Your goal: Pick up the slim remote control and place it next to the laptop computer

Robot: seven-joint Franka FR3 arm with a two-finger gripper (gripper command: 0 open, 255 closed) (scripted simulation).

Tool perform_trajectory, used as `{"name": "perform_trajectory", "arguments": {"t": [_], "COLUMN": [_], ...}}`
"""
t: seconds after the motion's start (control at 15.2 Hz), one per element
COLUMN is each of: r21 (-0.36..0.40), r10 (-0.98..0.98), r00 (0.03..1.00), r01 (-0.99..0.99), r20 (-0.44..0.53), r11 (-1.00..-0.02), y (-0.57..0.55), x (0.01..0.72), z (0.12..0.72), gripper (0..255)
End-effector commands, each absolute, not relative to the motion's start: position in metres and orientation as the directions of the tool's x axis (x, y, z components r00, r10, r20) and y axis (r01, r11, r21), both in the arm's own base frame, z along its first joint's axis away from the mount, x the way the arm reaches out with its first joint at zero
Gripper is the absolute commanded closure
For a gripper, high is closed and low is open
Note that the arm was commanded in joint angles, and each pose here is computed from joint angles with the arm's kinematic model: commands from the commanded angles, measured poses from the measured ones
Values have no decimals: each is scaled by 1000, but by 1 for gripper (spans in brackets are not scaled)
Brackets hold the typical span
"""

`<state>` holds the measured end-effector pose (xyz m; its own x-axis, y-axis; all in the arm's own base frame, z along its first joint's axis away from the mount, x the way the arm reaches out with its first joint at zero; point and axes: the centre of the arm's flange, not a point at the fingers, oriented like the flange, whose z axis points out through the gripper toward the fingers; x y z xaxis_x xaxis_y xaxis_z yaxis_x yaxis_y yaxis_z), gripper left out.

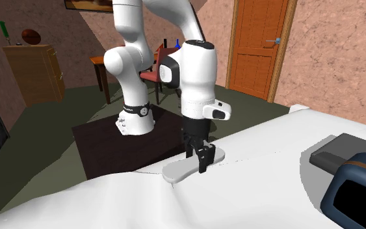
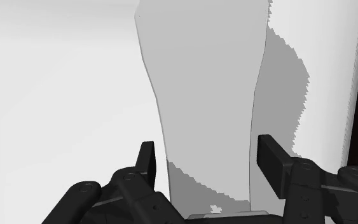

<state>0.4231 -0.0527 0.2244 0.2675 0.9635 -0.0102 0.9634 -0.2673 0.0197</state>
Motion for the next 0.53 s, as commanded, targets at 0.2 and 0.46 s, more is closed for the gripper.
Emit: {"name": "perform_trajectory", "arguments": {"t": [0.2,0.46], "r21": [20,20], "r10": [964,964], "r00": [267,267], "r01": [963,963], "r20": [-11,-11], "r11": [-267,-267], "y": [-53,-53], "x": [423,423], "z": [250,271], "gripper": [255,255]}}
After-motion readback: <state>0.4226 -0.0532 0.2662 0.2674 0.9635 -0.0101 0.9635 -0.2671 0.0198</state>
